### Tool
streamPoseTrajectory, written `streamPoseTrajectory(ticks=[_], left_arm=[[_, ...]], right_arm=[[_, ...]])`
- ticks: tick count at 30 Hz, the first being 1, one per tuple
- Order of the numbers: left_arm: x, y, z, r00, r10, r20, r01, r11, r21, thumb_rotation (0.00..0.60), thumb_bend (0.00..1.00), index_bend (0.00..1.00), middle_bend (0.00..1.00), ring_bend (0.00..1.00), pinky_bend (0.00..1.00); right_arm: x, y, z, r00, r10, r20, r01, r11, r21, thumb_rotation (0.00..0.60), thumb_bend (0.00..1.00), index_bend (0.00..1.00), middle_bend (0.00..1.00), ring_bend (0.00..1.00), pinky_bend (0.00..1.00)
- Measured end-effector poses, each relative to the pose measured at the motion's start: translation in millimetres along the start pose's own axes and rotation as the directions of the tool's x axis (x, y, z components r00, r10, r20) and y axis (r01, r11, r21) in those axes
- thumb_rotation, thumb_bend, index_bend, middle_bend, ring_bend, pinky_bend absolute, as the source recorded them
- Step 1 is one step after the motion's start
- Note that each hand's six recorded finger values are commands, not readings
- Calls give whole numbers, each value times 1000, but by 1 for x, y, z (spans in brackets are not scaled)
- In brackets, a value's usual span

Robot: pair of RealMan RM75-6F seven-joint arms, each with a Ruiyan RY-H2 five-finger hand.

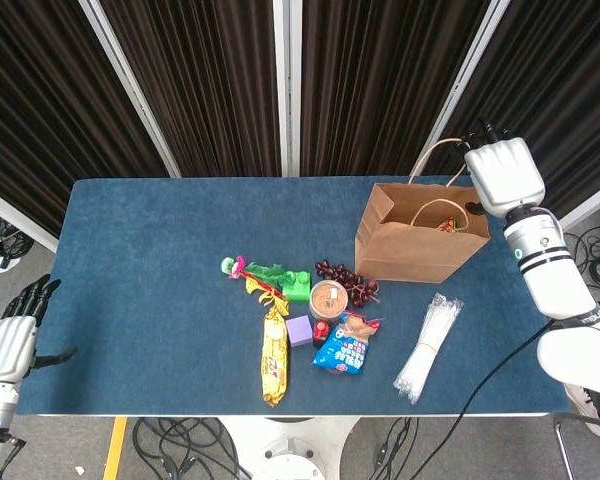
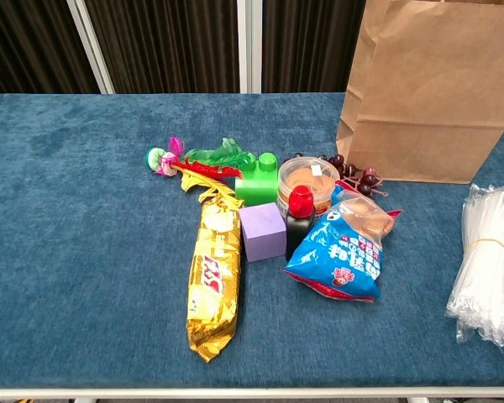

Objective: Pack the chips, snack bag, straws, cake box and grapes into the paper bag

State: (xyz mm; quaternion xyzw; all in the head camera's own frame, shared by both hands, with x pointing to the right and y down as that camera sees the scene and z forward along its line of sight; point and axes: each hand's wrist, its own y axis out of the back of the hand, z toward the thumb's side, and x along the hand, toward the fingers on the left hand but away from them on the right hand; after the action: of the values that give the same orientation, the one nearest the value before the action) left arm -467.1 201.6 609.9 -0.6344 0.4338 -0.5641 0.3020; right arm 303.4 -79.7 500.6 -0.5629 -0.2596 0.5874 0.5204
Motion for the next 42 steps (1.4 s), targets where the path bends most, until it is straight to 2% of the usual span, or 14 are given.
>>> streamPoseTrajectory(ticks=[3, 6, 9, 10, 13, 15, 18, 20, 24, 27, 30, 32, 37, 42], left_arm=[[0, -1, 1, 1000, -3, 3, 3, 1000, 5, 600, 88, 45, 9, 0, 161], [1, 0, 3, 1000, 1, 7, -1, 1000, 9, 600, 88, 45, 9, 0, 161], [2, -1, 7, 1000, 3, 13, -3, 1000, 11, 600, 88, 45, 9, 0, 161], [2, -1, 7, 1000, 3, 15, -3, 1000, 13, 600, 88, 45, 9, 0, 161], [1, -1, 10, 1000, 4, 20, -4, 1000, 18, 600, 88, 45, 9, 0, 161], [1, 1, 9, 1000, 8, 19, -8, 1000, 19, 600, 88, 45, 9, 0, 161], [0, 2, 9, 1000, 11, 16, -11, 1000, 19, 600, 88, 45, 9, 0, 160], [0, 3, 8, 1000, 13, 14, -13, 1000, 19, 600, 88, 45, 9, 0, 161], [-1, 3, 6, 1000, 14, 7, -14, 1000, 16, 600, 88, 45, 9, 0, 161], [-1, 3, 5, 1000, 13, 5, -13, 1000, 16, 600, 88, 45, 9, 0, 161], [-1, 2, 5, 1000, 15, 4, -15, 1000, 18, 600, 88, 45, 9, 0, 161], [-1, 2, 4, 1000, 17, 3, -17, 1000, 21, 600, 88, 45, 9, 0, 161], [-1, 3, 0, 1000, 26, -1, -26, 999, 34, 600, 87, 45, 9, 0, 160], [-2, 5, -6, 999, 40, -12, -40, 998, 57, 600, 88, 45, 9, 0, 161]], right_arm=[[-1, 25, 5, 996, -92, -3, 92, 995, -43, 600, 0, 291, 212, 105, 185], [-1, 58, 14, 978, -209, -10, 206, 969, -134, 600, 0, 297, 220, 111, 186], [6, 89, 30, 943, -332, -30, 315, 916, -247, 600, 0, 315, 249, 139, 187], [11, 99, 38, 925, -378, -45, 349, 890, -293, 600, 0, 319, 259, 149, 198], [26, 111, 63, 894, -436, -105, 359, 837, -414, 600, 0, 327, 284, 171, 239], [35, 108, 78, 888, -433, -156, 321, 825, -464, 600, 0, 326, 285, 172, 242], [51, 93, 102, 881, -398, -254, 236, 838, -492, 600, 0, 326, 291, 176, 255], [63, 74, 116, 882, -345, -320, 159, 858, -488, 600, 0, 327, 293, 178, 269], [81, 28, 128, 894, -200, -402, 4, 899, -439, 600, 0, 328, 294, 177, 278], [97, -14, 134, 891, -67, -450, -119, 920, -373, 600, 0, 328, 294, 177, 282], [116, -60, 137, 872, 77, -483, -254, 915, -313, 600, 0, 328, 294, 177, 284], [127, -91, 140, 849, 168, -501, -339, 900, -273, 600, 1, 327, 293, 177, 284], [136, -141, 144, 811, 276, -515, -432, 877, -211, 600, 2, 328, 265, 135, 254], [135, -170, 151, 776, 335, -534, -487, 856, -171, 600, 2, 286, 205, 56, 127]])
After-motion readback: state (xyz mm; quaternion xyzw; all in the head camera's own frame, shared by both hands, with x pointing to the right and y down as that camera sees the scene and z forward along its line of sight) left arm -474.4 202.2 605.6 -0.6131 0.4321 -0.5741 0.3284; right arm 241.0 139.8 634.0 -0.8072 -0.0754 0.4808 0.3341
